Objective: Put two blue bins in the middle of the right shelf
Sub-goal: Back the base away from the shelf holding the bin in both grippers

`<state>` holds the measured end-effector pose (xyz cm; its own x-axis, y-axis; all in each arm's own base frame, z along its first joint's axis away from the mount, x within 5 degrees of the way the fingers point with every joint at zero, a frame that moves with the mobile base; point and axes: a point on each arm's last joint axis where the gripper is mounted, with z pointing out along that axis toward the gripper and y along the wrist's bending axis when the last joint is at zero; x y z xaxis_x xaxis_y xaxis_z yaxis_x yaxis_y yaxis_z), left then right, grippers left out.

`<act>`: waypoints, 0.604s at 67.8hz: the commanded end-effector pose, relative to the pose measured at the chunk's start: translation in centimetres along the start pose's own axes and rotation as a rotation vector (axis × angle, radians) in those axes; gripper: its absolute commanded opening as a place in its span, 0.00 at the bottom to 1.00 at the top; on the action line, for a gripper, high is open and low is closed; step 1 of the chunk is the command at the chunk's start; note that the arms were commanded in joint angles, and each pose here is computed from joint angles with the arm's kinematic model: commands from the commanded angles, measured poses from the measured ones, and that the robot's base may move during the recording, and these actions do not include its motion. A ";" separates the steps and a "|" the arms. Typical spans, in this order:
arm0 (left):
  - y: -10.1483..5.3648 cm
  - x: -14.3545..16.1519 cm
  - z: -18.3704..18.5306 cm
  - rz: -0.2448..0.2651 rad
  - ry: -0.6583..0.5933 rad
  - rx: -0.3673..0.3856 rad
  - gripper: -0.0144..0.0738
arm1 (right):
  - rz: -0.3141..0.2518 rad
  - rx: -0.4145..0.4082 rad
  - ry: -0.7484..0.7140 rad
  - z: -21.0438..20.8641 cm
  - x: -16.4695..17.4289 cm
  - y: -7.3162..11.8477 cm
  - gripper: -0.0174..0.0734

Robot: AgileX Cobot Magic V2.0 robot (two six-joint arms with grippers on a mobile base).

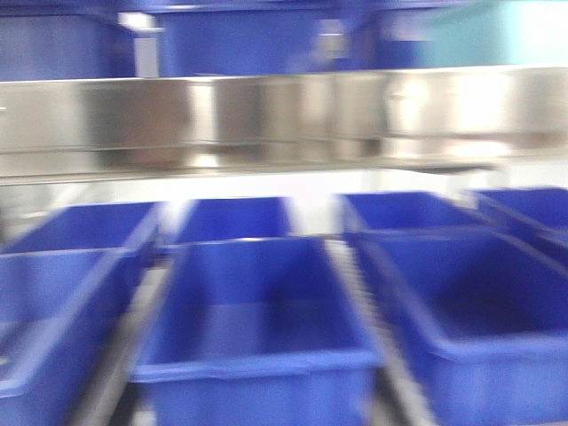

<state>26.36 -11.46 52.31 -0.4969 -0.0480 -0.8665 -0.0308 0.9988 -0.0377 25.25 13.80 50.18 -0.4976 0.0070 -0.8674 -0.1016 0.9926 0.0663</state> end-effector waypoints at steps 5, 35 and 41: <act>0.3 -0.7 -1.2 -0.007 -0.061 0.013 0.04 | -0.016 0.018 -0.063 -0.7 -0.7 -0.5 0.01; 0.3 -0.7 -1.2 -0.007 -0.061 0.013 0.04 | -0.016 0.018 -0.063 -0.7 -0.7 -0.5 0.01; 0.3 -0.7 -1.2 -0.007 -0.061 0.013 0.04 | -0.016 0.018 -0.063 -0.7 -0.7 -0.5 0.01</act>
<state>26.36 -11.44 52.31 -0.4962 -0.0475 -0.8669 -0.0318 0.9988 -0.0365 25.25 13.80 50.18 -0.4976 0.0070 -0.8674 -0.1016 0.9926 0.0663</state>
